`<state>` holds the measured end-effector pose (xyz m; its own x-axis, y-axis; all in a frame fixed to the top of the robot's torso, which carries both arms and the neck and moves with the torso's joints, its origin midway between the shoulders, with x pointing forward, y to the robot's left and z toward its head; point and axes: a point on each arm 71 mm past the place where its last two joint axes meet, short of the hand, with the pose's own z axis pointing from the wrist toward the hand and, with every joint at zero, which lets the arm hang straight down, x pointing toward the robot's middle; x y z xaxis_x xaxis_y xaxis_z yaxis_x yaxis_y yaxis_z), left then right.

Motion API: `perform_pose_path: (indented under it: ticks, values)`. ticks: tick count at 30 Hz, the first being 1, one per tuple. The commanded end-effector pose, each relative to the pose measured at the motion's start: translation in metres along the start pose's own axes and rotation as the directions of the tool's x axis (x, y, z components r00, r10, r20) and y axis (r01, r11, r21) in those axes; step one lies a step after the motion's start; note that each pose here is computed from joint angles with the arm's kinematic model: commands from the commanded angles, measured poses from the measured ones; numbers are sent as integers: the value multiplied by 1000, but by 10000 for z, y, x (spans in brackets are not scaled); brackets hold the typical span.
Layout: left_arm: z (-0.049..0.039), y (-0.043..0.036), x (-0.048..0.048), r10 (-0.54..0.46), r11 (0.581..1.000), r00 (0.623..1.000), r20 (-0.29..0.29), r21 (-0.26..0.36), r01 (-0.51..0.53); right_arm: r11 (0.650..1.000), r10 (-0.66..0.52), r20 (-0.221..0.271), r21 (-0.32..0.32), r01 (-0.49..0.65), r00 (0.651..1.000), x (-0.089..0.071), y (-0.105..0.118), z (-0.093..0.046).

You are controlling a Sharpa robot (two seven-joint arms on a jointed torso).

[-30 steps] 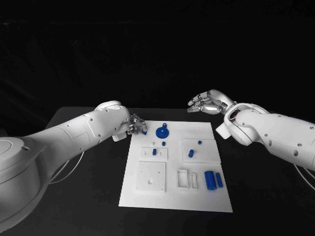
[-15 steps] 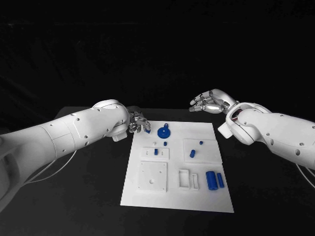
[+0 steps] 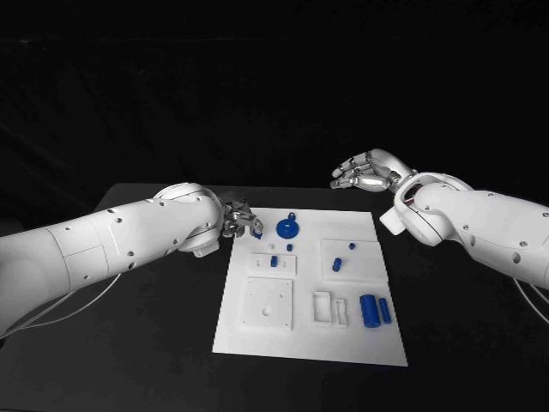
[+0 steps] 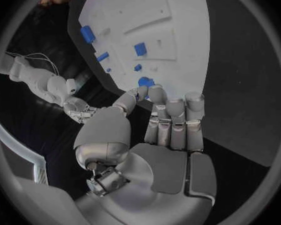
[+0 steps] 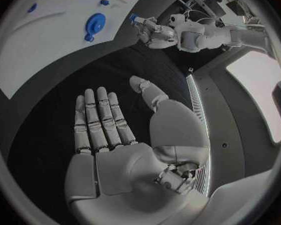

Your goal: Assemble the parts on the task board

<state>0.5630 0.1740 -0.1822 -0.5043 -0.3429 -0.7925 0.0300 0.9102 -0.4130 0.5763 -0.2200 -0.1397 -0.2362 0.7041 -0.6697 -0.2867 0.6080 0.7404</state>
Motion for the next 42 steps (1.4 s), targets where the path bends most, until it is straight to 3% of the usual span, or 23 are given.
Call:
perform_pose_path:
  ticks: [1, 8, 17, 24, 30, 36, 42]
  values:
    - [-25, 47, 26, -2, 1000, 999, 44, -16, 3, 1000, -3, 0, 2, 3, 1000, -12, -6, -3]
    - [-92, 115, 195, 3, 1000, 1000, 8, -12, -3, 1000, -2, -2, 4, 2, 1000, -24, -17, -13]
    - [-94, 183, 397, 11, 1000, 999, -32, -19, -11, 1000, 0, -6, 2, 0, 1000, -13, -14, -11]
    - [-69, 160, 535, 22, 1000, 999, -46, -8, -22, 1000, 1, -8, 1, -1, 1000, -3, -13, -11]
    - [-42, 163, 580, 28, 1000, 999, -45, -7, -28, 1000, 2, -12, 1, -2, 1000, 9, -13, -11]
    - [-36, 190, 566, 30, 999, 999, -38, -13, -31, 1000, 2, -12, 2, -2, 1000, 7, -19, -15]
    - [-37, 187, 588, 49, 999, 997, -65, -16, -50, 1000, 3, -13, 1, -3, 1000, 8, -17, -18]
